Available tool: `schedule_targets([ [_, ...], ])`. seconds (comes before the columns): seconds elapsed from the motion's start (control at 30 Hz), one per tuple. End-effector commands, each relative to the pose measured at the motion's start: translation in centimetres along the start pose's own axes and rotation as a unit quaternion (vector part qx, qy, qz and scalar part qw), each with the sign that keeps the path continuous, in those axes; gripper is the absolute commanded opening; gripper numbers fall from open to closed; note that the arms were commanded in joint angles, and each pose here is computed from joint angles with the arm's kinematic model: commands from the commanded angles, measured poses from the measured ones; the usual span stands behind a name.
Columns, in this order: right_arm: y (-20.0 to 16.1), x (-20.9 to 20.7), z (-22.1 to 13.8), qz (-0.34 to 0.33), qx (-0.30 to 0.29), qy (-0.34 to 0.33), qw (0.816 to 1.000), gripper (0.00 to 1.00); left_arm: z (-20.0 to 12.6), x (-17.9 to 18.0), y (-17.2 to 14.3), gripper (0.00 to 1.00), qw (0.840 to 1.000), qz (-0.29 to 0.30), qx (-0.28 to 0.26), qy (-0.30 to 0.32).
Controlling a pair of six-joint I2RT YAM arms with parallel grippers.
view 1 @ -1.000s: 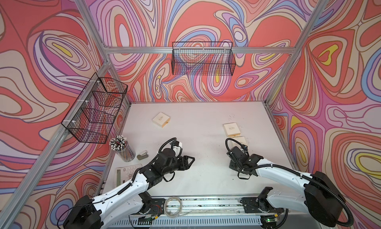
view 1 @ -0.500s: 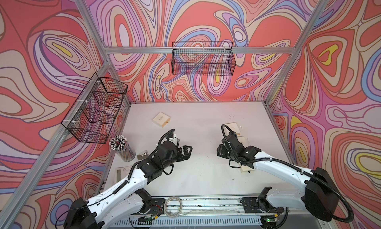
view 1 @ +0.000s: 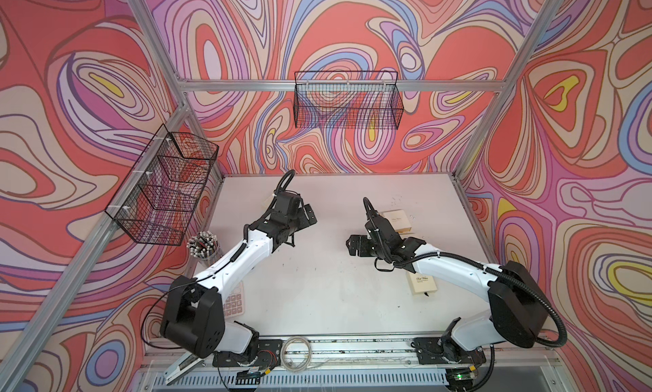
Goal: Take out the earrings from the drawer-style jewelry box
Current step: Move the jewelry box to the center of the board.
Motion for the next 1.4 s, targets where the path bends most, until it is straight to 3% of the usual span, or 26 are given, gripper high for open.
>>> schedule_targets([
  [0.0,0.2,0.8,0.0,-0.025,-0.007,0.026,0.999,0.98,2.1,2.1,1.6,1.00,0.999,-0.007,0.022,0.048],
  [0.2,-0.6,-0.3,-0.6,-0.022,-0.026,0.037,0.999,0.98,6.7,4.7,5.5,1.00,0.992,-0.007,0.046,0.118],
  [0.47,-2.2,-1.1,0.2,-0.026,0.015,0.046,0.998,0.98,12.1,7.2,9.7,1.00,0.987,0.021,0.047,0.152],
  [0.8,-3.6,-1.4,2.1,-0.024,0.064,0.051,0.996,0.98,18.4,10.3,12.3,1.00,0.992,0.010,0.067,0.108],
  [0.87,-3.7,-1.5,2.3,-0.021,0.067,0.051,0.996,0.98,19.3,10.8,12.5,0.97,0.994,-0.004,0.078,0.076],
  [1.13,-4.0,-1.9,2.6,-0.013,0.076,0.042,0.996,0.98,22.0,11.0,12.4,0.92,0.994,-0.005,0.109,0.017],
  [1.37,-4.2,-2.1,2.4,-0.010,0.077,0.034,0.996,0.98,22.4,10.3,11.3,0.89,0.990,-0.002,0.139,-0.029],
])
Point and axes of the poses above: each gripper's point midway between its finger pads, its own z axis out along the fingers, its own x axis along the line the jaws close on, y = z × x, the point moved 9 cm from there along -z, back along the fingers, and after that the axes turned 14 degrees about z, right-handed, at the moved point
